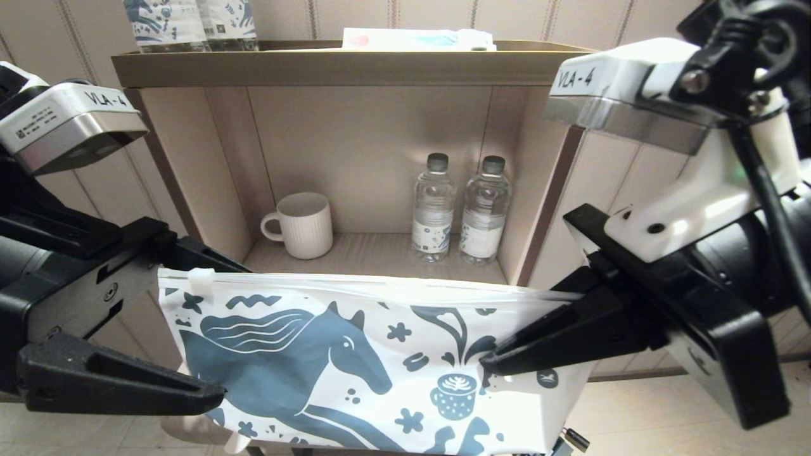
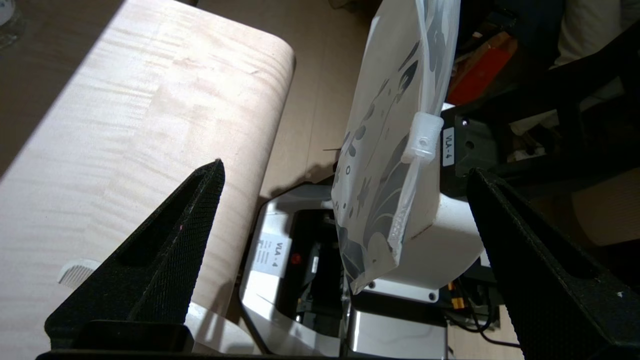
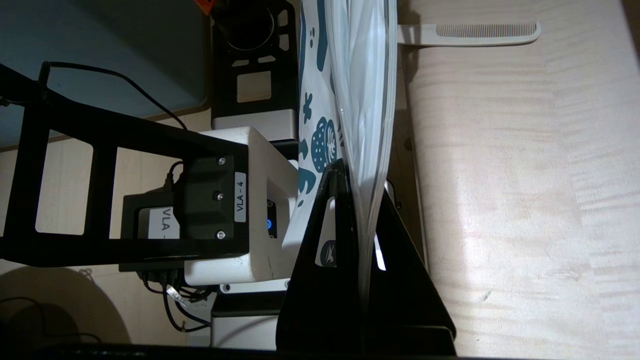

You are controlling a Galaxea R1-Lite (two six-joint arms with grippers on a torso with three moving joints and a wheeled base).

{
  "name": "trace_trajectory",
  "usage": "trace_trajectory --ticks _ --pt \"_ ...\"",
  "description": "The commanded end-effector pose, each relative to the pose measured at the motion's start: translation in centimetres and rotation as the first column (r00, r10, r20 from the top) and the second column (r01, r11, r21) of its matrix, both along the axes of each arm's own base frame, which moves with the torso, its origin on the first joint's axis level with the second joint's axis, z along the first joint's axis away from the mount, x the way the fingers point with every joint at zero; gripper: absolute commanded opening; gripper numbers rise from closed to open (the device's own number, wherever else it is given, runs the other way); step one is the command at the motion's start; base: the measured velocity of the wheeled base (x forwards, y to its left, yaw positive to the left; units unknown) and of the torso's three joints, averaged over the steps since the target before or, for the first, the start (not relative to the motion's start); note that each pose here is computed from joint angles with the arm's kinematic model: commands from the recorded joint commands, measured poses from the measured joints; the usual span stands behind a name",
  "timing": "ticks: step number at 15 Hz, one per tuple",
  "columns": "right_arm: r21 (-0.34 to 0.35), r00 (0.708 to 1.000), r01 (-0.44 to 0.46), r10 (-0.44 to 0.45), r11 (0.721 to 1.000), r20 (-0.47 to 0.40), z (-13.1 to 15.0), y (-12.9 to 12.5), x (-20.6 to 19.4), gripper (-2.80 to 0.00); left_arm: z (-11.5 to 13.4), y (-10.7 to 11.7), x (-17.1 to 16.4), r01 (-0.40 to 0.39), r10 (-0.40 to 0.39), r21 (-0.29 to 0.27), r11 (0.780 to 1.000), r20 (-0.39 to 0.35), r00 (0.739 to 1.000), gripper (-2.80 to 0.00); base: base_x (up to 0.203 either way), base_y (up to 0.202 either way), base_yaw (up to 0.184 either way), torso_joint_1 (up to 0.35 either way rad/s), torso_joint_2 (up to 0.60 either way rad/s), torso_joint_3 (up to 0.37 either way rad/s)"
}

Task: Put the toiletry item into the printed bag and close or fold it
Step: Hand it to the other hand

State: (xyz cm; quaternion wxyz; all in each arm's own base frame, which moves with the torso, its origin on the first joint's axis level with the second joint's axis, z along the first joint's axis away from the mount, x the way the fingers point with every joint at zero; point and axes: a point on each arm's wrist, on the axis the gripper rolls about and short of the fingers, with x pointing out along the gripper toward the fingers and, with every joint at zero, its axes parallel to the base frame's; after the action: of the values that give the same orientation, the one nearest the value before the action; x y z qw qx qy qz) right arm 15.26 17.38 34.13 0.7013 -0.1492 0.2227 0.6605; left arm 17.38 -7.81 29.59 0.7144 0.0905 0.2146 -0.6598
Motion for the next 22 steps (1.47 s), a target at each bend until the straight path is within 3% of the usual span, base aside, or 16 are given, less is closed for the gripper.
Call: trace_trajectory --ticks 1,19,20,21,22 --pt "-0.004 1.0 -0.004 0.004 1.0 -0.004 -0.1 0.0 0.0 -2.8 -0.1 0.0 0.0 0.005 -0.005 -0.002 1.0 -0.005 1.0 0.0 0.0 0.0 0.0 0.0 0.0 0.0" --pt "0.007 1.0 -0.007 0.007 1.0 0.017 -0.4 0.3 0.1 -2.8 -1.4 -0.2 0.3 0.017 -0.017 -0.023 1.0 -0.004 1.0 0.0 0.0 0.0 0.0 0.0 0.0 0.0" --pt "0.007 1.0 -0.007 0.007 1.0 0.016 -0.4 0.4 0.1 -2.8 -1.5 -0.1 0.3 0.015 -0.015 -0.02 1.0 -0.009 1.0 -1.81 0.0 0.0 0.0 0.0 0.0 0.0" --pt "0.008 1.0 -0.007 0.007 1.0 0.017 -0.4 0.3 0.1 -2.8 -1.5 -0.2 0.3 0.016 -0.016 -0.02 1.0 -0.01 1.0 -2.8 0.0 0.0 0.0 0.0 0.0 0.0" --pt "0.009 1.0 -0.007 0.007 1.0 0.018 -0.4 0.4 0.1 -2.8 -1.5 -0.2 0.3 0.016 -0.016 -0.02 1.0 -0.009 1.0 -2.8 0.0 0.0 0.0 0.0 0.0 0.0"
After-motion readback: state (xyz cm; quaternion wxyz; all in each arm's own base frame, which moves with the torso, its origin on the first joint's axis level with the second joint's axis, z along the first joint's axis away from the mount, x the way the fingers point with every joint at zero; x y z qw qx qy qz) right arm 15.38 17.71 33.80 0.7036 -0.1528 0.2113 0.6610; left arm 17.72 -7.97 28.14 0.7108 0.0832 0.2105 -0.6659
